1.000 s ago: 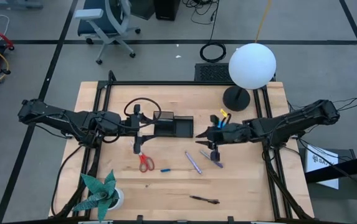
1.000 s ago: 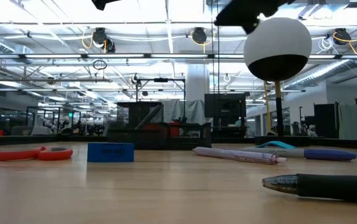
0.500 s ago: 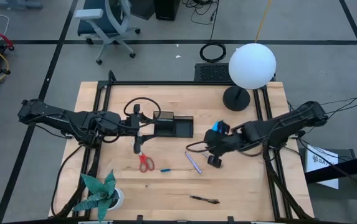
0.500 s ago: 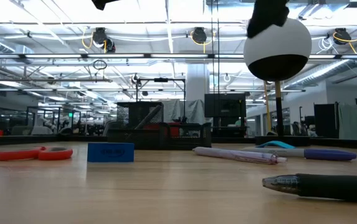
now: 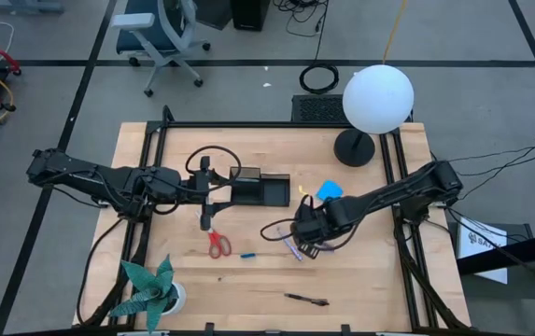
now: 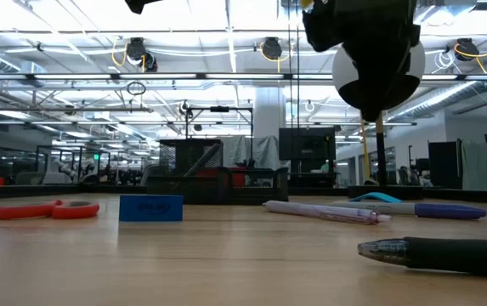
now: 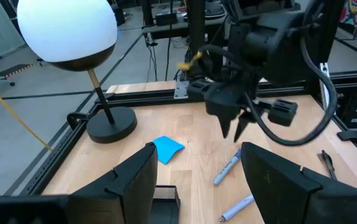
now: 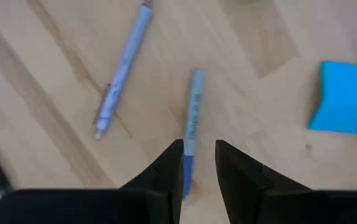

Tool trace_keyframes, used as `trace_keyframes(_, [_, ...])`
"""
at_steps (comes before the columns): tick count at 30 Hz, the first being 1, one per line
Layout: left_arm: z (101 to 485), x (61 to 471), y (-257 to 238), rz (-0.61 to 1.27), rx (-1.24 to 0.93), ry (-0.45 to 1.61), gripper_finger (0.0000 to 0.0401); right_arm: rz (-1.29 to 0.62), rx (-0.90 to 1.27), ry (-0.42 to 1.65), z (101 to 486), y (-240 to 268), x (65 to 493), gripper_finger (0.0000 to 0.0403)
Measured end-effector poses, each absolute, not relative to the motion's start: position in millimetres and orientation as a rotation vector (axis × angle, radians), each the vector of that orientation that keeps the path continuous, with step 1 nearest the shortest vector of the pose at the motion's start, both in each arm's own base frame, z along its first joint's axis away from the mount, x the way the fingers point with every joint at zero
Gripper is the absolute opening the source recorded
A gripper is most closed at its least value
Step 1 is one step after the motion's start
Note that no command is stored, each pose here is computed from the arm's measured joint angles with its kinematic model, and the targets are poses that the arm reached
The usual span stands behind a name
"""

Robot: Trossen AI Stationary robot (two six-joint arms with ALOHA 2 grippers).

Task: Pick and place office supplies into organizer
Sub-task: Put the blue marker pen into the desk organizer

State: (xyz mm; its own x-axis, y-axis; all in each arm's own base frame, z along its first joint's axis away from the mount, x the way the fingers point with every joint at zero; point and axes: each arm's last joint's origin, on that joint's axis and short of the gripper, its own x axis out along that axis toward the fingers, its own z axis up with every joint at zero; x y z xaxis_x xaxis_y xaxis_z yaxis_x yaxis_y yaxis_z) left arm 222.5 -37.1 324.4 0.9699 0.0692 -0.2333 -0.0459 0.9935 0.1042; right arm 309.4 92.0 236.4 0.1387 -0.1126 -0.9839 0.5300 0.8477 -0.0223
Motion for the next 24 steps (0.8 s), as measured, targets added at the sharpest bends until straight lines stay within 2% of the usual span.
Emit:
trace_keyframes(12, [324, 222, -37, 0.058, 0.098, 0.244, 0.0239, -0.445, 0.429, 1.453, 191, 85, 307, 0.0082])
trace_keyframes(24, [324, 222, -37, 0.057, 0.097, 0.243, 0.0239, -0.357, 0.534, 1.438, 158, 78, 302, 0.0084])
